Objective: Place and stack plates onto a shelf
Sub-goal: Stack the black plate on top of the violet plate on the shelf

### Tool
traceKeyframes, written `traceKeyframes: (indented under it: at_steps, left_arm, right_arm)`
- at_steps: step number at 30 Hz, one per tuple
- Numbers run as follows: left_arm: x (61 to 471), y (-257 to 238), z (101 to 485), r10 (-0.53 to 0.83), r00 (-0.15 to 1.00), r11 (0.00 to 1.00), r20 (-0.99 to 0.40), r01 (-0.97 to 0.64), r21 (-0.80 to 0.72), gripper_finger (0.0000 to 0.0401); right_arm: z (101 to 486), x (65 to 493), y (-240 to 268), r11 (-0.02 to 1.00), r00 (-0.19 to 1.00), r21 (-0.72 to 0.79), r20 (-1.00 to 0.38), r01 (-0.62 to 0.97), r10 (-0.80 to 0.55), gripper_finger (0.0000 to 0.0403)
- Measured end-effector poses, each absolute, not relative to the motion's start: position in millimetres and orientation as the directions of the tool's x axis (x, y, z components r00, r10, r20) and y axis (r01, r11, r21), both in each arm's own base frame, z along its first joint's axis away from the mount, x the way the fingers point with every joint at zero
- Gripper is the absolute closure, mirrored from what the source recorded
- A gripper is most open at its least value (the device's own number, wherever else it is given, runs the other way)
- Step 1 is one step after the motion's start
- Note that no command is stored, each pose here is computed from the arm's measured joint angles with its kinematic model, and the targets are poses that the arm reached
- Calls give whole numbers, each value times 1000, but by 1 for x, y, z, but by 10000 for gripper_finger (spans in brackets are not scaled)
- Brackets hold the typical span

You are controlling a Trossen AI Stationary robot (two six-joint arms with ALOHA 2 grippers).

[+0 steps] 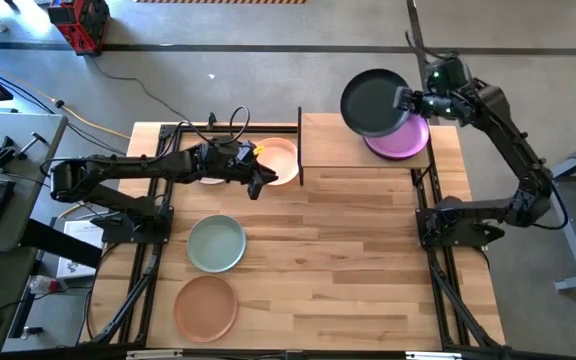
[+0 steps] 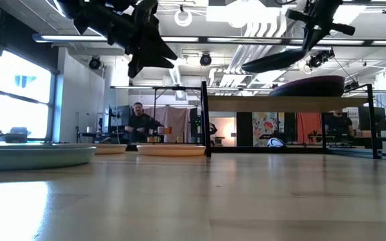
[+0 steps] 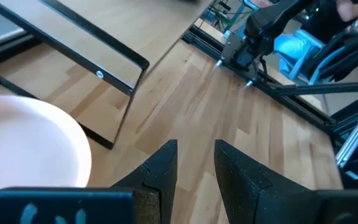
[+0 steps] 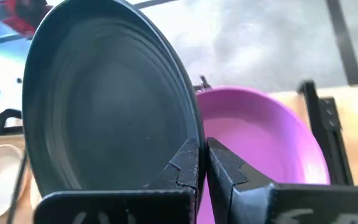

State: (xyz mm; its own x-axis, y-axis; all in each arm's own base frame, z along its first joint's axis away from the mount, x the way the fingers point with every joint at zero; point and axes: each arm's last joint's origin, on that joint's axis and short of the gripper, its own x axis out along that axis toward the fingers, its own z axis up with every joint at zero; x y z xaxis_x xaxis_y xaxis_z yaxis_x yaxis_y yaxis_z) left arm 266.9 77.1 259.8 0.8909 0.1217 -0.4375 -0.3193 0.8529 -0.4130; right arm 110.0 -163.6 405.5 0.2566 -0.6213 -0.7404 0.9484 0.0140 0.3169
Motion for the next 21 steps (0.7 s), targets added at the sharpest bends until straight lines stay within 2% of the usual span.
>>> traceKeyframes:
  at_steps: [13,21]
  left_arm:
    - [263,90,260,164,884,906,-438,-311,-288,307]
    - [262,92,260,172,882,905,-438,-317,-283,307]
  right_arm:
    - [397,132,-124,-293,44,308,-754,905,-655,403]
    - [393,135,-99,-446,-55,344,-738,826,-672,403]
